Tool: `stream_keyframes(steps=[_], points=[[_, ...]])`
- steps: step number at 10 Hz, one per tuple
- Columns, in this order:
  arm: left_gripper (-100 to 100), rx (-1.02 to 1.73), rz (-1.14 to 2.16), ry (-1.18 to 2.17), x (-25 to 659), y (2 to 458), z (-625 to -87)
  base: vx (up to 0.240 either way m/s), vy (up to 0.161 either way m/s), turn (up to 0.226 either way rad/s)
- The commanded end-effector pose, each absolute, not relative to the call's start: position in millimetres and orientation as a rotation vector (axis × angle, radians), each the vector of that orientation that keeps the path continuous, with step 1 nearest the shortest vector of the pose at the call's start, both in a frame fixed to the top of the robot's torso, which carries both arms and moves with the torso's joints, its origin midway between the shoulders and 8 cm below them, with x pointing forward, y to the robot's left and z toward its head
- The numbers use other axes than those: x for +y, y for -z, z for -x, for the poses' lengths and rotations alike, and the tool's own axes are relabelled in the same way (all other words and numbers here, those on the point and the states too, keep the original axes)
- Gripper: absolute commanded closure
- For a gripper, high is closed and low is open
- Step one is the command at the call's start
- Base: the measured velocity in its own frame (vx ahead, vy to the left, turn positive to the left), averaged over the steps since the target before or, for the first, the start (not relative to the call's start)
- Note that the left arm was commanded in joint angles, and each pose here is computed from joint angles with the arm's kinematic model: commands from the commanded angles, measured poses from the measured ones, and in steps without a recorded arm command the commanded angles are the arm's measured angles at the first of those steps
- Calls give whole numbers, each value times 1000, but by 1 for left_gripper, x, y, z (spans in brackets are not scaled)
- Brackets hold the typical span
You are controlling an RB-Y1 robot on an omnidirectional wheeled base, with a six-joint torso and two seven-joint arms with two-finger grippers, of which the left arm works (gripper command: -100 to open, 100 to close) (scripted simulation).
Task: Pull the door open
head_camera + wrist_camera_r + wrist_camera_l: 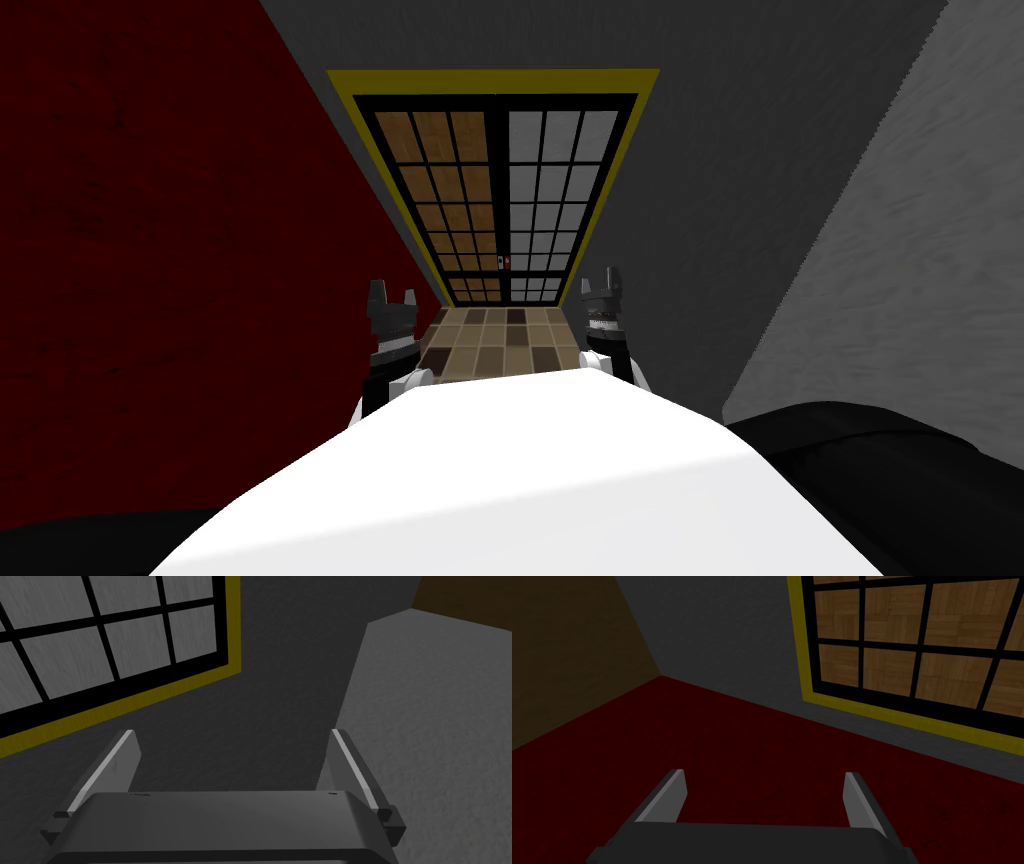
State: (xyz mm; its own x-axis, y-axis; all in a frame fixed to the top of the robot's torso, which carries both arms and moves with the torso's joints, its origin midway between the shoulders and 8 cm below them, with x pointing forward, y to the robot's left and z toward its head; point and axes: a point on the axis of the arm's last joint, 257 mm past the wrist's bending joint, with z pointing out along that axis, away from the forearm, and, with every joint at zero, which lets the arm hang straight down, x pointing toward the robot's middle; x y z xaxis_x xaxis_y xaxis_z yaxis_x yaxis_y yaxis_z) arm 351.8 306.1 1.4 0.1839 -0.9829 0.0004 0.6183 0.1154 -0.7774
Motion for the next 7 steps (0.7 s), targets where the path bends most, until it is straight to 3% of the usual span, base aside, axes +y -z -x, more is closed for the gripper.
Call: stream_keyframes(steps=[1,7], points=[[-100,647,731,1249,306,10,-358,94,-26,-2],[-100,748,697,1122,306,46,-377,168,-38,1]])
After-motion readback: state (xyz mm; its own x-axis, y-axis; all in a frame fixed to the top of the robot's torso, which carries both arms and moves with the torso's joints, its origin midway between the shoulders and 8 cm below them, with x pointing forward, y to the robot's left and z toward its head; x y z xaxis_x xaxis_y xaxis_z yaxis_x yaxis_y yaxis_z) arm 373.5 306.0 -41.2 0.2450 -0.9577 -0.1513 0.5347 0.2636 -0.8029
